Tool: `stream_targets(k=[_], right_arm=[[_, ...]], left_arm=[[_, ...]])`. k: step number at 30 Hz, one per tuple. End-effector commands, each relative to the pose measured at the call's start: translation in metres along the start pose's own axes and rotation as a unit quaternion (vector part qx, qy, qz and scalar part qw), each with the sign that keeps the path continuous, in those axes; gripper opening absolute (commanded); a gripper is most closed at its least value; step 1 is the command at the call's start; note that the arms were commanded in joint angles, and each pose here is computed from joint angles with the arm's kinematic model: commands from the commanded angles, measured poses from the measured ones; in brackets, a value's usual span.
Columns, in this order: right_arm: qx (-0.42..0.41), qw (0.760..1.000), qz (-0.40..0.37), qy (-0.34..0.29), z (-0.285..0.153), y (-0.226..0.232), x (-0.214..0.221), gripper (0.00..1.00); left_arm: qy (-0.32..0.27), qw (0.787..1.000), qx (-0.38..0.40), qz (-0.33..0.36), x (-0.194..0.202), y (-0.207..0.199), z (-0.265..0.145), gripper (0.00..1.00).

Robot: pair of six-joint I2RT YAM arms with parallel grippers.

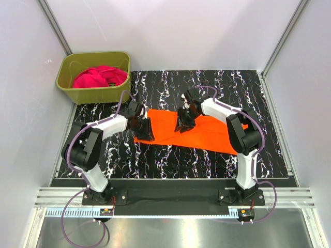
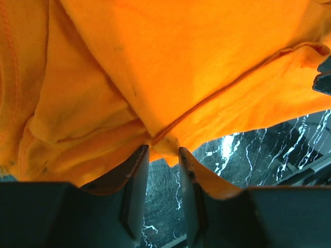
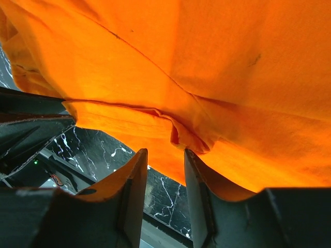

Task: Fold and stack the t-shirts
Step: Fold the tshirt

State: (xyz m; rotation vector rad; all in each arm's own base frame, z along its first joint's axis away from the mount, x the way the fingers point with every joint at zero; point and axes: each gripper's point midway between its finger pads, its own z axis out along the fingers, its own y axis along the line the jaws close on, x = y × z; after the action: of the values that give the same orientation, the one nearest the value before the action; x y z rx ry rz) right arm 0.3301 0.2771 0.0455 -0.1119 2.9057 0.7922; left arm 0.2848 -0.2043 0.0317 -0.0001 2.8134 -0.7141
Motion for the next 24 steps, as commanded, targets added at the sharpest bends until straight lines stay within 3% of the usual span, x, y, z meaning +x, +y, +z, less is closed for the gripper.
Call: stream_targets(k=[1,6,11,15,18,19,22,24], right_arm=[[-0.004,1.000,-0.016,-0.011,-0.004,0.008,-0.010,0.40],[-0.004,1.000,-0.016,-0.007,-0.002,0.008,-0.009,0.31],[-0.005,1.000,-0.016,-0.009,-0.003,0.009,-0.011,0.31],[-0.006,1.000,-0.016,-0.008,-0.004,0.010,-0.011,0.29],[-0.007,1.000,-0.019,-0.009,-0.004,0.011,-0.012,0.15],[-0.007,1.000,-0.018,-0.008,-0.004,0.011,-0.012,0.12],[-0.005,1.000,-0.017,-0.011,-0.006,0.011,-0.013,0.06],[-0.002,1.000,-0.016,-0.013,-0.008,0.011,-0.012,0.01]], left_arm=[[-0.019,1.000,0.012,0.000,-0.011,-0.005,0.005,0.33],[-0.018,1.000,0.012,-0.003,-0.011,-0.005,0.006,0.26],[-0.029,0.999,0.016,-0.002,-0.017,-0.009,0.001,0.29],[-0.032,0.999,0.020,-0.003,-0.019,-0.012,-0.001,0.23],[-0.038,0.999,0.021,-0.003,-0.021,-0.014,-0.004,0.18],[-0.041,0.999,0.022,-0.002,-0.022,-0.015,-0.005,0.11],[-0.043,0.999,0.019,0.001,-0.022,-0.015,-0.006,0.00],[-0.048,0.999,0.020,0.001,-0.023,-0.017,-0.010,0.00]])
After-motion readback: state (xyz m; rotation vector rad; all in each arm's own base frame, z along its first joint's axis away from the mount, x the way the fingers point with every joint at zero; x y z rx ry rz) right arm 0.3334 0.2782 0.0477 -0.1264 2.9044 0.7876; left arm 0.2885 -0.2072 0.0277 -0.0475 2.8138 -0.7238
